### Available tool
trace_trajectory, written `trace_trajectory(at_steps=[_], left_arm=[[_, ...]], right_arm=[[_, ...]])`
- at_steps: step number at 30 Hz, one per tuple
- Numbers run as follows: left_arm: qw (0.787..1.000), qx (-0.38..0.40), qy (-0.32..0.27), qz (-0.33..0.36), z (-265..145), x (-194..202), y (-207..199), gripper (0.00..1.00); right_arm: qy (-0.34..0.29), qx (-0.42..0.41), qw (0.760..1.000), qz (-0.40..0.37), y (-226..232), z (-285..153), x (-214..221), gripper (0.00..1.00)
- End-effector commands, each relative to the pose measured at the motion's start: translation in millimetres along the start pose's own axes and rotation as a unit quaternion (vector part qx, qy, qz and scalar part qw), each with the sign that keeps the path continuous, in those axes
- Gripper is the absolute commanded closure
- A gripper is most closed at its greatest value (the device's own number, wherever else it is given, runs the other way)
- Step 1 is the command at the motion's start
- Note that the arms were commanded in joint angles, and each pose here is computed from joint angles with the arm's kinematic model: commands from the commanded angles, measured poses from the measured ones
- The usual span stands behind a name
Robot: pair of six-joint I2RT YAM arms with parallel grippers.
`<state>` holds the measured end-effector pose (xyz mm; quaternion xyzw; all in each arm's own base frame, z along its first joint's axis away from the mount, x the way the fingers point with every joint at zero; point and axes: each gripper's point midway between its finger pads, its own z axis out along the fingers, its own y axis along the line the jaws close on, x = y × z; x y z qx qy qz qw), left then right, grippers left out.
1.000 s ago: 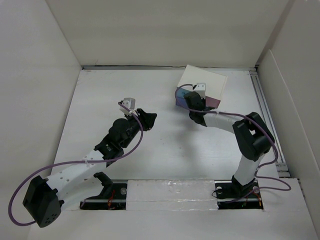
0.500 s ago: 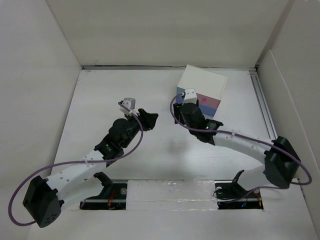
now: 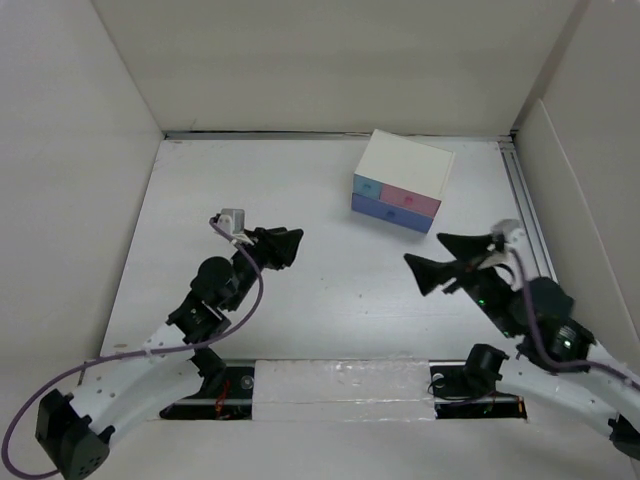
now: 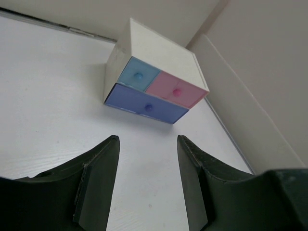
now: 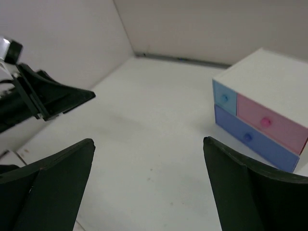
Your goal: Organize the desk
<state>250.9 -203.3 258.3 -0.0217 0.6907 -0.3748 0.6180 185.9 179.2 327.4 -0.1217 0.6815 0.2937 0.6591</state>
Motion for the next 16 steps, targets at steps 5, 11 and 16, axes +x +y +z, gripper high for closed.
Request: trace_trajectory(at_steps=[5, 11, 16], left_arm=[[0.994, 0.026, -0.1, -0.045, -42, -53, -13, 0.52], [0.989, 0.041, -0.121, -0.077, -69, -69, -16, 0.5], [0.989, 0.053, -0.107, -0.087, -77, -71, -23, 0.36]], right_arm=[[-0.148, -0.026, 0.988, 0.029, -28, -84, -64, 0.0], [-0.122, -0.024, 0.992, 0.034, -27, -83, -56, 0.0], [-0.103, -0.034, 0.994, 0.031, -16, -70, -53, 0.0]])
